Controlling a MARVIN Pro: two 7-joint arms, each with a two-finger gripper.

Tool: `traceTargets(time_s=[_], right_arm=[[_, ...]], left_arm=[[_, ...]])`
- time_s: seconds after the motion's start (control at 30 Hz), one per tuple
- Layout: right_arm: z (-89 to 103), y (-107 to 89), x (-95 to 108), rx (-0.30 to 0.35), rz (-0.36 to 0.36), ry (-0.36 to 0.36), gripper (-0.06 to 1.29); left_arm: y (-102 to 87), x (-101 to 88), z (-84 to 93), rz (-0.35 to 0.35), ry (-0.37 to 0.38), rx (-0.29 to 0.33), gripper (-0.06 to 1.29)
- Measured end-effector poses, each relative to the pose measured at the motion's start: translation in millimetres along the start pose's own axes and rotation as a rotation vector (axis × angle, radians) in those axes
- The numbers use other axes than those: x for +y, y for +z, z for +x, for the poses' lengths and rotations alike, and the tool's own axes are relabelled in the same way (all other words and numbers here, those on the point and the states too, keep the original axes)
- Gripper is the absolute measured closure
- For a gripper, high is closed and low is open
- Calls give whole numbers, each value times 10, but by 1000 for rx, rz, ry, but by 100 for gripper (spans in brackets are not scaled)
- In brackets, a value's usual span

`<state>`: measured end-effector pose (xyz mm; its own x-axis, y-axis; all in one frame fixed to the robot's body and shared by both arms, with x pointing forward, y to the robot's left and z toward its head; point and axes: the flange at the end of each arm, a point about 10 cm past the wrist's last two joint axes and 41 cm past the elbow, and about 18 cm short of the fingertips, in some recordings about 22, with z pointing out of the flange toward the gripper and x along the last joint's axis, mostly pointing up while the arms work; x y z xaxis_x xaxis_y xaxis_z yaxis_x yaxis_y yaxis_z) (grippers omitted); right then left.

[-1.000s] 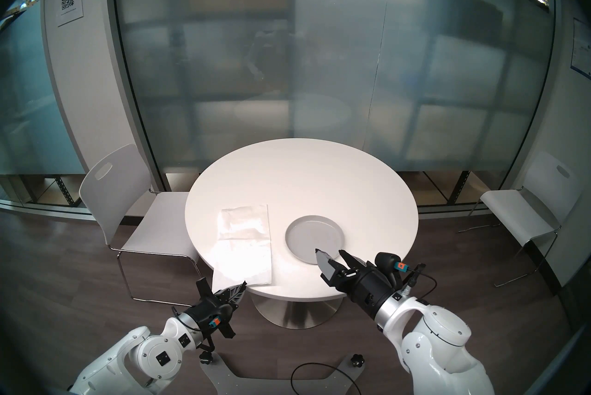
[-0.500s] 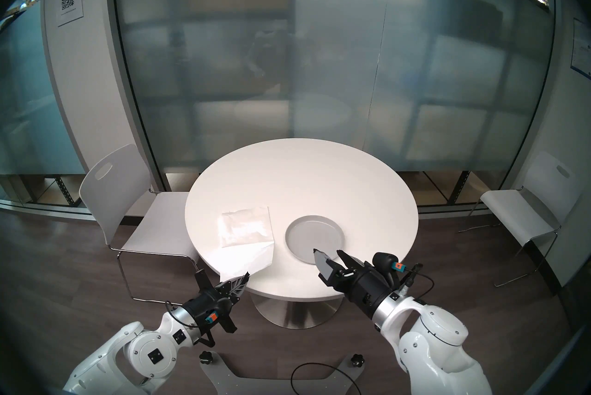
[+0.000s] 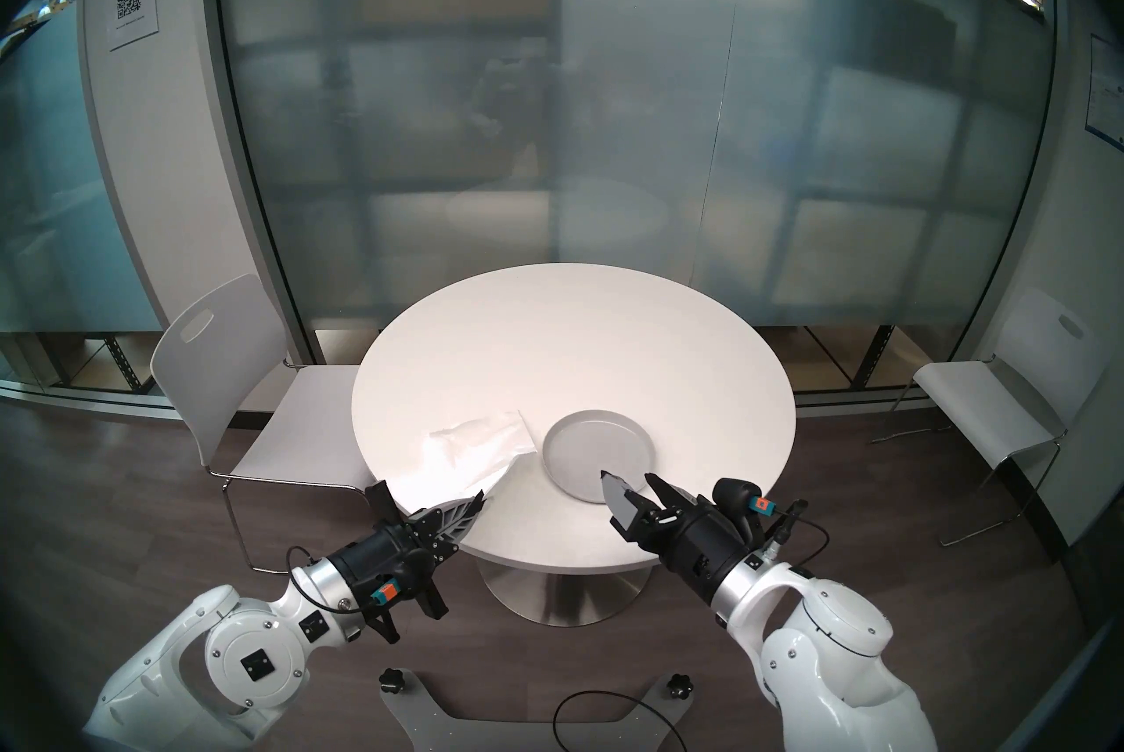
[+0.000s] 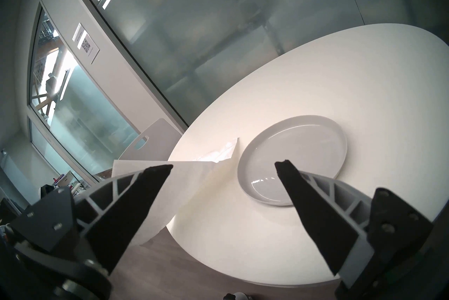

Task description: Fold the napkin in half twice and place it beside the plate

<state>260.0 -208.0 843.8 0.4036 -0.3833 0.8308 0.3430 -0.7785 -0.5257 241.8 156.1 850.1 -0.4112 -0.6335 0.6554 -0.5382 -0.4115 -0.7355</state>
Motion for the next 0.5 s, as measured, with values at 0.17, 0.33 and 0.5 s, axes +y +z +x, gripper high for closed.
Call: traceTargets(time_s=[0.17,0.33,0.5], right_arm=[[11,-7,11,3,-2,-2,0],[19,-13,16,5,0,-3,0],[23,-21,19,8,1,-3,0]], left_arm=[[-27,-132,179,6,-4,49,125],[-58,-285,364,4,-30,83,125],[-60,-424,430,-17,-71,74,125]])
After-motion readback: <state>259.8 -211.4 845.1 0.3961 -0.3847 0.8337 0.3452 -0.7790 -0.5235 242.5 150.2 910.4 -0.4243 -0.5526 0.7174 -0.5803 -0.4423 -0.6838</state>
